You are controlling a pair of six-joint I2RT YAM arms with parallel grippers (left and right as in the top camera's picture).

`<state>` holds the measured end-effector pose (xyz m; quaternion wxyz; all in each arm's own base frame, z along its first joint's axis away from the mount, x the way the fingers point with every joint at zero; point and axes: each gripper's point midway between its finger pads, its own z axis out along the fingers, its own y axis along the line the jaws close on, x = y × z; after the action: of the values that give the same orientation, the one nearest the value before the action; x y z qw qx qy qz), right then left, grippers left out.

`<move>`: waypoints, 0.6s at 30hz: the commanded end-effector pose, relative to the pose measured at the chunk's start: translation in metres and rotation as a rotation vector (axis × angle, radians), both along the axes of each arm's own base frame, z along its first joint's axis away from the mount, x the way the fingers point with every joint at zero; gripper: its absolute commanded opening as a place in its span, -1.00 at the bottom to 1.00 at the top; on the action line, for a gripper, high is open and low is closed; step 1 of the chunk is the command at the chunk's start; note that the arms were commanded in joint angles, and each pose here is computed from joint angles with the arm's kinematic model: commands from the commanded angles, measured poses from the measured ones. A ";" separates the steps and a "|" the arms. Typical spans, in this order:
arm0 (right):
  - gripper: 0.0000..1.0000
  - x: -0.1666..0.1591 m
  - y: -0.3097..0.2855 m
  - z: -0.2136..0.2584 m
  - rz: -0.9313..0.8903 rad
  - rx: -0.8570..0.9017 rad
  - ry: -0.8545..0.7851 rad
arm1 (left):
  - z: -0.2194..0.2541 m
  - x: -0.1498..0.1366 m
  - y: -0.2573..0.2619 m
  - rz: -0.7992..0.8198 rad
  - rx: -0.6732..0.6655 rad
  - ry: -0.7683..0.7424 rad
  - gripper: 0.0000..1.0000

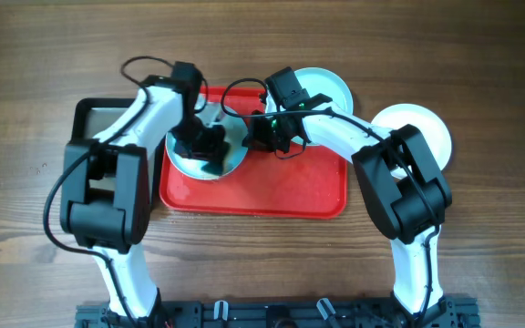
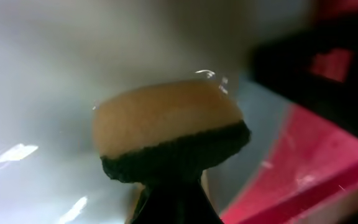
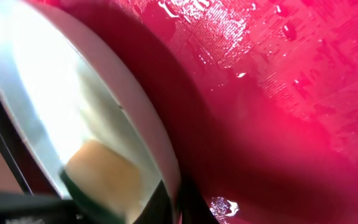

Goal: Clean dirty plates on tray and stack at the side

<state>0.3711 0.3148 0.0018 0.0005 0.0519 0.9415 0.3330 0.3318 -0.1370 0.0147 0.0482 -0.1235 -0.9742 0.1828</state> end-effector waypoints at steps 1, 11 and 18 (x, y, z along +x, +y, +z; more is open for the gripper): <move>-0.91 -0.011 -0.001 -0.026 0.000 -0.028 0.064 | -0.002 0.007 -0.033 -0.066 -0.182 -0.047 -0.92; -0.91 -0.012 -0.001 -0.026 0.002 -0.031 0.065 | -0.005 0.125 0.071 0.487 0.425 -0.500 -0.92; -0.91 -0.012 -0.001 -0.026 0.003 -0.030 0.064 | -0.019 0.070 0.090 0.500 0.564 -0.293 -0.92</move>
<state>0.3739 0.3165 0.0021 0.0007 0.0584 0.9399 0.3365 0.4334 -0.0784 0.0142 -0.1635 0.0824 -0.9825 -0.0350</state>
